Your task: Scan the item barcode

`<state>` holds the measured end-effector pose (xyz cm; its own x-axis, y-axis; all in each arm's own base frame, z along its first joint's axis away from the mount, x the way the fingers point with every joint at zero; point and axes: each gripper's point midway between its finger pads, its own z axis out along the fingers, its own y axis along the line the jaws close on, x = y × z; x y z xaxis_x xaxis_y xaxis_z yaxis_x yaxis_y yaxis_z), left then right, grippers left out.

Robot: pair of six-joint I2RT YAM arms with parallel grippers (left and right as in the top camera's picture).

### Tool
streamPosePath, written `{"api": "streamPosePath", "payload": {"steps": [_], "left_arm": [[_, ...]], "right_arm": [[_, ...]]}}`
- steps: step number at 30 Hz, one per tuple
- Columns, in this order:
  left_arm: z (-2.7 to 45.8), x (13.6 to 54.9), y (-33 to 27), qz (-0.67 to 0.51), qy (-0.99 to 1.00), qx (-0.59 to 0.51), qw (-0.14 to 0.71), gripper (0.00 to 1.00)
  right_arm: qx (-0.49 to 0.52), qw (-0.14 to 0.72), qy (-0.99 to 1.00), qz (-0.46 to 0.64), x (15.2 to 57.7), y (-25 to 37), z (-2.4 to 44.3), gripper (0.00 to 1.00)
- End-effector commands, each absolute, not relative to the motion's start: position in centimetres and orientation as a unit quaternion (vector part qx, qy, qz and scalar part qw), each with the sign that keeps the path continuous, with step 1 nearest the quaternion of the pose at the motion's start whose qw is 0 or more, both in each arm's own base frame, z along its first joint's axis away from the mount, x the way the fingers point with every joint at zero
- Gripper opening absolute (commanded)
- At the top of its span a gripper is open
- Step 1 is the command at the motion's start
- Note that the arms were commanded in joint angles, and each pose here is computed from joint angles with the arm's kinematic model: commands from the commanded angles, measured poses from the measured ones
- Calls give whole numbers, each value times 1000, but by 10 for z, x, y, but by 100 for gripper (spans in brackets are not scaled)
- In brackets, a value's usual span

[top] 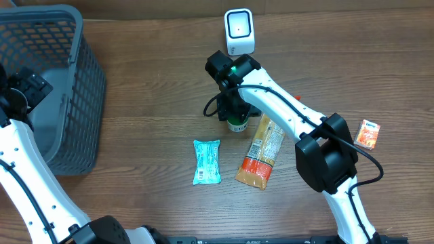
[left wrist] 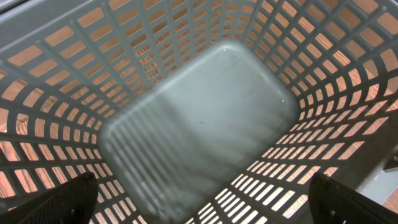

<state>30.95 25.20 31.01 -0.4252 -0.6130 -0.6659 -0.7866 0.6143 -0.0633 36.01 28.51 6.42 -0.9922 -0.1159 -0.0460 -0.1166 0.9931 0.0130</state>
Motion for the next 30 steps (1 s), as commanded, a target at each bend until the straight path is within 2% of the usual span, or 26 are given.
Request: {"api": "streamPosePath", "payload": {"steps": [1, 6, 14, 15, 17, 18, 22, 30], "left_arm": [[318, 313, 252, 130, 829, -422, 343, 100], [318, 313, 252, 130, 829, -422, 343, 100], [318, 313, 252, 130, 829, -422, 343, 100], [318, 313, 252, 130, 829, -422, 343, 100], [318, 313, 252, 130, 829, -422, 343, 100], [318, 313, 252, 130, 829, -422, 343, 100], [318, 313, 252, 130, 829, -422, 343, 100], [318, 313, 252, 130, 829, -422, 343, 100]], "right_arm": [[-32, 33, 999, 11, 364, 289, 68, 65], [-40, 70, 996, -29, 378, 277, 70, 55], [-189, 66, 980, 4, 378, 294, 70, 55], [-205, 62, 977, 10, 376, 296, 70, 57], [-223, 61, 973, 11, 375, 297, 70, 88], [-225, 61, 972, 11, 375, 297, 70, 98], [-211, 64, 975, 6, 378, 293, 70, 100], [23, 46, 999, 8, 376, 281, 69, 100]]}}
